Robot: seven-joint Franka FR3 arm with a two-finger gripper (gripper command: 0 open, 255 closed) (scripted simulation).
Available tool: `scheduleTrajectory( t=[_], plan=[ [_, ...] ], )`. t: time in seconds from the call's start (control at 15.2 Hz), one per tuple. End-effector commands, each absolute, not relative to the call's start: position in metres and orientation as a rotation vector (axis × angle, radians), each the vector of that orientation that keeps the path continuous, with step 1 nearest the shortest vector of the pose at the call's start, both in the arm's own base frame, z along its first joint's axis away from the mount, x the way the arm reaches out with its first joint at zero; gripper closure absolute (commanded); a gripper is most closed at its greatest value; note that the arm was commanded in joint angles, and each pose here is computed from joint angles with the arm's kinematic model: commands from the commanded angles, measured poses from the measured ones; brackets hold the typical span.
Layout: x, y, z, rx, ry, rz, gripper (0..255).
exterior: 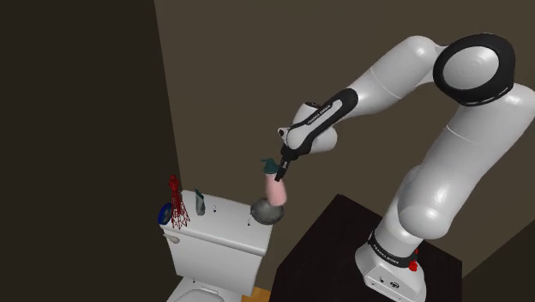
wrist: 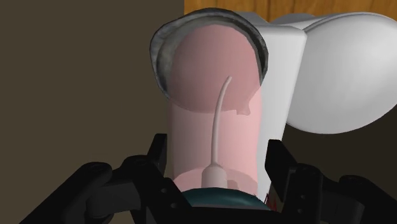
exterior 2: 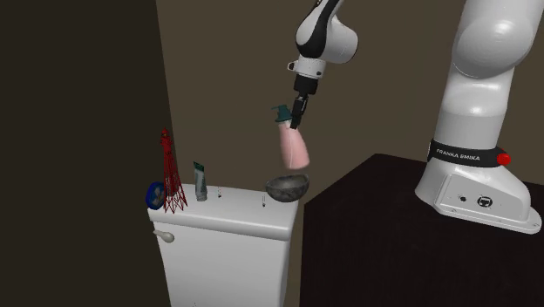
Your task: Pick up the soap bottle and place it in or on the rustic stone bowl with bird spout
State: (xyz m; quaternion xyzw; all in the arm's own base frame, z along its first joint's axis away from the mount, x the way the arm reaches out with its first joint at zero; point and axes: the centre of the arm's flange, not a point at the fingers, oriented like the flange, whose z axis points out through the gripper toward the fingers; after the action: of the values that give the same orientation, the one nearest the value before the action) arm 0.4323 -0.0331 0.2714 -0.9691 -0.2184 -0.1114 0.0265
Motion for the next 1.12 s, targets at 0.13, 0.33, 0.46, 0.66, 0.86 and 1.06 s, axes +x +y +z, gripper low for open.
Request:
scheduleTrajectory(
  t=[0.13, 0.33, 0.46, 0.66, 0.86, 1.06],
  plan=[
    [0.432, -0.033, 0.251, -2.995, -0.674, -0.346, 255],
    [0.432, -0.033, 0.235, -2.995, -0.674, -0.346, 255],
    [0.432, -0.033, 0.231, -2.995, -0.674, -0.346, 255],
    [0.432, -0.033, 0.231, -2.995, -0.674, -0.346, 255],
    [0.432, -0.033, 0.231, -2.995, -0.674, -0.346, 255],
    [0.432, -0.033, 0.231, -2.995, -0.674, -0.346, 0]
  ],
)
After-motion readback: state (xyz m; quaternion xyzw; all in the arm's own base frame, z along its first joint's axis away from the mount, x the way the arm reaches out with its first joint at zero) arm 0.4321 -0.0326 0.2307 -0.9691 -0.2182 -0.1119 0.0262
